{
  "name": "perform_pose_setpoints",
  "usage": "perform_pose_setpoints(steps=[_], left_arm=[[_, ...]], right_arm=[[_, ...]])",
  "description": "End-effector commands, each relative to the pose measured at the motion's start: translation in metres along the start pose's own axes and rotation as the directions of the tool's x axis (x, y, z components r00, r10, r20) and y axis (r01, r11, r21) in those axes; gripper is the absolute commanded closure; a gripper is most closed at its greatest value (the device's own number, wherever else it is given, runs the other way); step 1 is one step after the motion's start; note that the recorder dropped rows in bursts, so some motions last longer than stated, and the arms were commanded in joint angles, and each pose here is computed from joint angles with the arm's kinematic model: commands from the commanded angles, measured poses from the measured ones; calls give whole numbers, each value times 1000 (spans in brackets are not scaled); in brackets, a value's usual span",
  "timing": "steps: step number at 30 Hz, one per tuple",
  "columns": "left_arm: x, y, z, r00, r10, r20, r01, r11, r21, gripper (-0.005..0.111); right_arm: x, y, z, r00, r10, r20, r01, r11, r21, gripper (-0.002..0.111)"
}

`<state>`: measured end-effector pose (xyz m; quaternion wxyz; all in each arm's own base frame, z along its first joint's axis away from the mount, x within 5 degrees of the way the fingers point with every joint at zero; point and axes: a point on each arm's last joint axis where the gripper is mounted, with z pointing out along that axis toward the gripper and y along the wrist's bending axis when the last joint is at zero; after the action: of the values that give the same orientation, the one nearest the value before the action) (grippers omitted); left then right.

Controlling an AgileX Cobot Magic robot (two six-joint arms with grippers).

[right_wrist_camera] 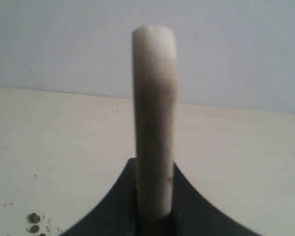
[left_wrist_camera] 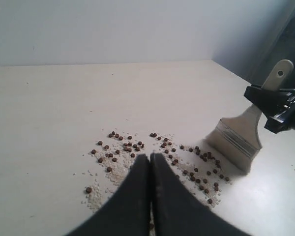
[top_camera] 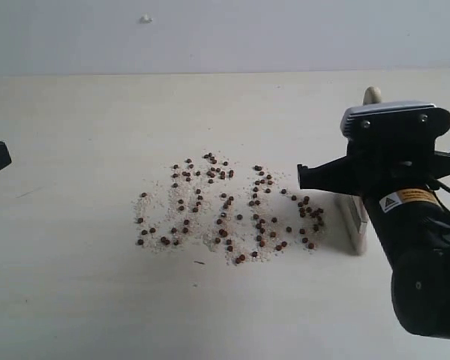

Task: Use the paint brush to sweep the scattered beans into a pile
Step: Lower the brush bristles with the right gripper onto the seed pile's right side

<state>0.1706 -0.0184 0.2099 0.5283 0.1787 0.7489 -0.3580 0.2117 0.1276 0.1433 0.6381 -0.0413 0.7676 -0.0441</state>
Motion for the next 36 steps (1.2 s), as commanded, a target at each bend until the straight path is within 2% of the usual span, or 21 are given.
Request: perform_pose_setpoints(steps=[1, 5, 11, 26, 32, 36], left_arm=[[-2, -1, -1, 1000, -2, 13, 2, 1000, 3, 107], [-2, -1, -1, 1000, -2, 13, 2, 1000, 3, 107], [-2, -1, -1, 1000, -2, 13, 2, 1000, 3, 107], [-2, -1, -1, 1000, -2, 13, 2, 1000, 3, 107], [-2, -1, -1, 1000, -2, 13, 2, 1000, 3, 107], [-2, -1, -1, 1000, -2, 13, 2, 1000, 3, 107]], right_arm=[[2, 1, 1, 999, 39, 8, -39, 999, -2, 108], [0, 4, 2, 993, 115, 18, -115, 993, -22, 108], [-6, 14, 12, 986, 160, 39, -160, 987, -7, 108], [-17, 52, 48, 973, 219, 71, -218, 976, -15, 108], [-28, 50, 46, 973, 202, 107, -203, 979, -10, 108], [-51, 45, 39, 968, 196, 158, -196, 980, -14, 108]])
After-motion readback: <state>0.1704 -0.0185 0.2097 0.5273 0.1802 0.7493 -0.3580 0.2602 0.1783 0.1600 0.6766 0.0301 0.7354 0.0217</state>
